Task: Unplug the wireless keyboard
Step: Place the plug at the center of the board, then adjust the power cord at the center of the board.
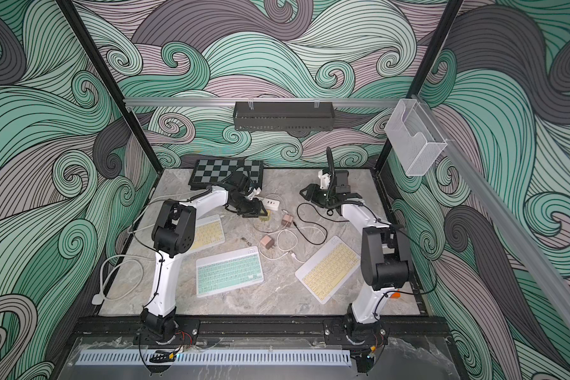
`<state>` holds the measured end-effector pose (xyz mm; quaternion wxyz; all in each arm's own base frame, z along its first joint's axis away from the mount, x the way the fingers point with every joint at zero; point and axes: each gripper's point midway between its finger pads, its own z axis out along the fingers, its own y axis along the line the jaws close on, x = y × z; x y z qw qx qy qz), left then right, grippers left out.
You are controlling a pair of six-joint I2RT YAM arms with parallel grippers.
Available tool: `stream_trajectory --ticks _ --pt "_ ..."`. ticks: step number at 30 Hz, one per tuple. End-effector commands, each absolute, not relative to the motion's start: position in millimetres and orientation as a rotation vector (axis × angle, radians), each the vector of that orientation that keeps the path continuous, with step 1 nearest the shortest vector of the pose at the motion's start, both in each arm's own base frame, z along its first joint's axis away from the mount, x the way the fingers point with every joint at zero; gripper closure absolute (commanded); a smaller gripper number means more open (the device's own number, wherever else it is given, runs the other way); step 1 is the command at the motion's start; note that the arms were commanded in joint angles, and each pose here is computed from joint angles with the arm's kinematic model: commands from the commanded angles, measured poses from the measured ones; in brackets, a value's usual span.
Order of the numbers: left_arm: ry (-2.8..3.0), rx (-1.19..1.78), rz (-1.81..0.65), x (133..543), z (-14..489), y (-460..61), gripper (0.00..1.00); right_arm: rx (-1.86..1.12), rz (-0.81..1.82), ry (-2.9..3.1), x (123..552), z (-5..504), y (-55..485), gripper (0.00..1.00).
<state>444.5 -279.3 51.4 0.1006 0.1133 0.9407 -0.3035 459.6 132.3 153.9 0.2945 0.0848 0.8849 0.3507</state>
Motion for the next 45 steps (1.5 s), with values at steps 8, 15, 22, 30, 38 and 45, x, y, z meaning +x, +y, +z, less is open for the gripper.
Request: stream_trajectory --ticks 8,15,22,30,38,45 --pt "2.664 0.420 -0.663 429 146 -241 0.45 0.197 0.959 2.302 456 172 132 0.45" --pt "2.831 0.425 -0.182 401 117 -140 0.48 0.192 0.975 2.292 455 174 133 0.45" --pt "2.986 0.426 -0.039 388 77 -92 0.49 0.199 1.007 2.296 455 168 136 0.45" --pt "2.952 0.587 0.026 410 55 -93 0.51 0.191 1.031 2.297 453 167 139 0.45" --pt "2.862 0.795 0.118 446 50 -91 0.56 0.192 1.050 2.304 452 164 141 0.45" --pt "2.829 0.913 0.010 457 47 -111 0.54 0.194 1.059 2.307 452 163 142 0.45"
